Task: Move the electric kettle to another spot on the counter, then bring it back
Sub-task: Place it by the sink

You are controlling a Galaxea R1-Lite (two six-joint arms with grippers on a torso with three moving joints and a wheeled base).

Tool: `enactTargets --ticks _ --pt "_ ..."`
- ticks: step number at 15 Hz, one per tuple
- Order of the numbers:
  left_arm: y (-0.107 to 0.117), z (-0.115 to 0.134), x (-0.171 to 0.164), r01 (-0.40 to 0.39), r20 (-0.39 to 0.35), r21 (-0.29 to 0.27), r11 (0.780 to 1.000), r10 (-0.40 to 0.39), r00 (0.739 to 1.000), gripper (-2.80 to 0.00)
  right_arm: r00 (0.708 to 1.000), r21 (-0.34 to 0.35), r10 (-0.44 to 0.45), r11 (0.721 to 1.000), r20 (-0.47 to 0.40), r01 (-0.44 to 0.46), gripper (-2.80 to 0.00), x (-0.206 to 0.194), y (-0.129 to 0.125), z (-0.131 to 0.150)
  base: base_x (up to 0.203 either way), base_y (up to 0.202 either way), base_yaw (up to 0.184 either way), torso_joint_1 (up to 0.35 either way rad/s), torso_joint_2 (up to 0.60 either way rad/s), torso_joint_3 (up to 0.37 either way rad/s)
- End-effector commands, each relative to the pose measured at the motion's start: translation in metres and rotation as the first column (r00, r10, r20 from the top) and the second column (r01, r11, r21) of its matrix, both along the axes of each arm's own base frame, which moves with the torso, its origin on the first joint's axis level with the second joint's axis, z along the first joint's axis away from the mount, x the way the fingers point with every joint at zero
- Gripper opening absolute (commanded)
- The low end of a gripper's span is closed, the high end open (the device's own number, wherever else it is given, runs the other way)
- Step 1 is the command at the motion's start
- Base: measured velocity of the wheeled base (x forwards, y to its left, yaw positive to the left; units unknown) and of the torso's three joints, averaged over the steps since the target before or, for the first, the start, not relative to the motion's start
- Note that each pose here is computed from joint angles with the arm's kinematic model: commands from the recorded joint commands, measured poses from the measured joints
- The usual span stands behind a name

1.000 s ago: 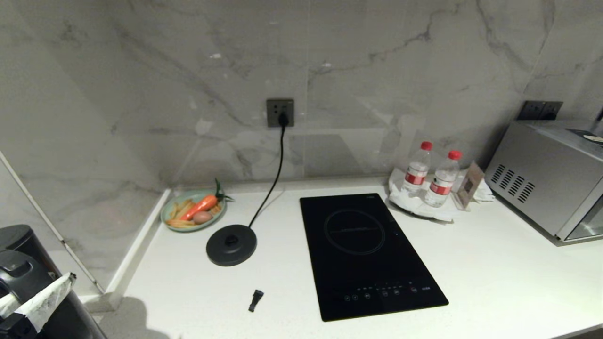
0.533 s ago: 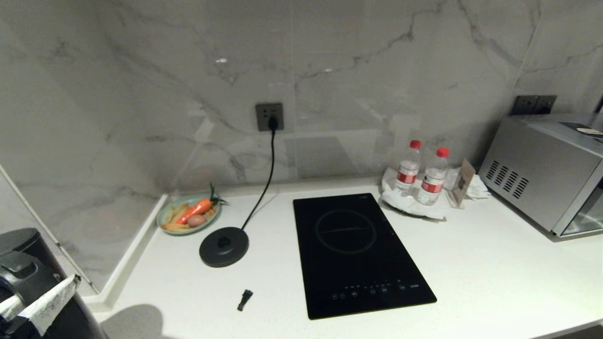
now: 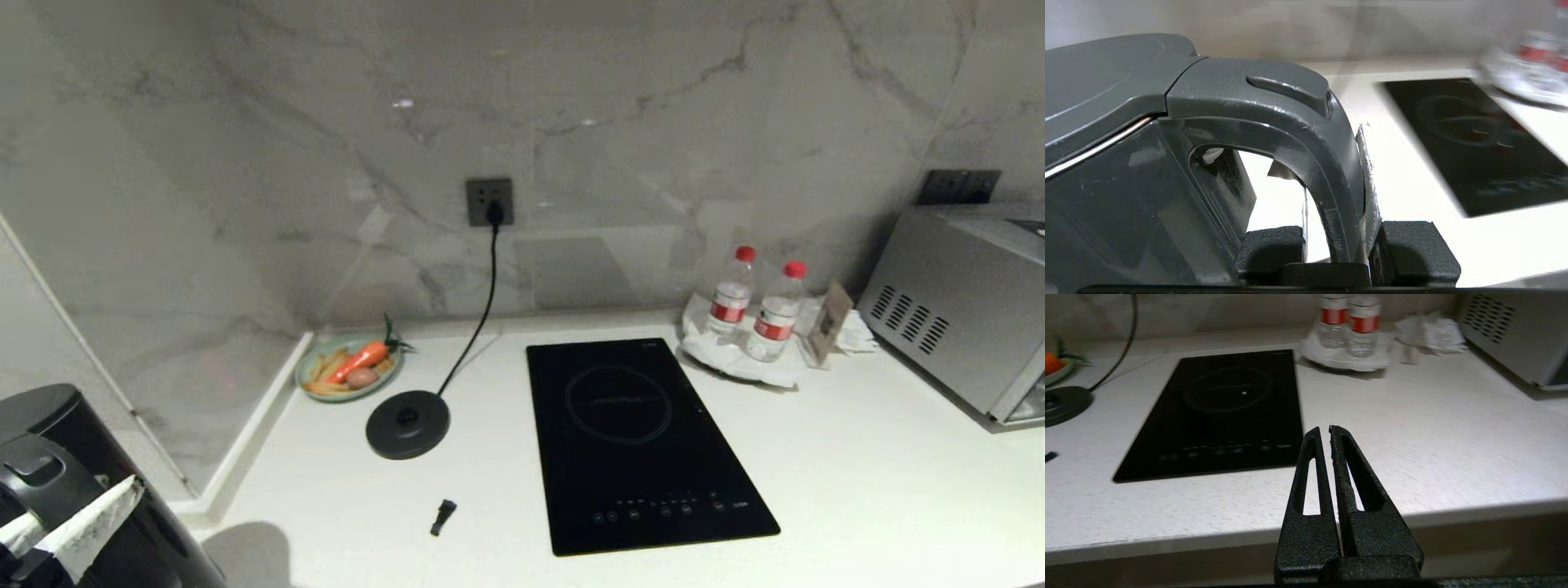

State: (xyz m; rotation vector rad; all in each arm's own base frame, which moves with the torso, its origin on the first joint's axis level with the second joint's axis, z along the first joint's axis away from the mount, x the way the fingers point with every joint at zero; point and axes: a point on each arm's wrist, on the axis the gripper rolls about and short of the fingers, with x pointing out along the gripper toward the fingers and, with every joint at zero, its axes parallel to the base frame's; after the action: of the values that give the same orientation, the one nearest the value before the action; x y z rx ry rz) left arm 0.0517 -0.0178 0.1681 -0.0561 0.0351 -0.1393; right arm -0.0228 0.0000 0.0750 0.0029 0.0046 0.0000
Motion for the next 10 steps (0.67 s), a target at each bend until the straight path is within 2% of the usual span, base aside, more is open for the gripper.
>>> enactTargets --ticks 1,10 --pt "0.0 0.0007 0.0002 -0.004 0.002 -0.001 1.0 0.004 1.0 -2.8 1.0 0.0 0.0 1.0 0.0 0.0 -2.8 0.0 0.0 0.0 0.002 -0.009 0.162 0.007 0.0 0.006" --pt "0.0 0.0007 0.0002 -0.004 0.002 0.0 1.0 0.004 1.0 -2.8 1.0 0.002 0.0 1.0 0.0 0.0 -2.8 0.0 0.0 0.0 -0.001 -0.007 0.176 0.003 0.0 0.003"
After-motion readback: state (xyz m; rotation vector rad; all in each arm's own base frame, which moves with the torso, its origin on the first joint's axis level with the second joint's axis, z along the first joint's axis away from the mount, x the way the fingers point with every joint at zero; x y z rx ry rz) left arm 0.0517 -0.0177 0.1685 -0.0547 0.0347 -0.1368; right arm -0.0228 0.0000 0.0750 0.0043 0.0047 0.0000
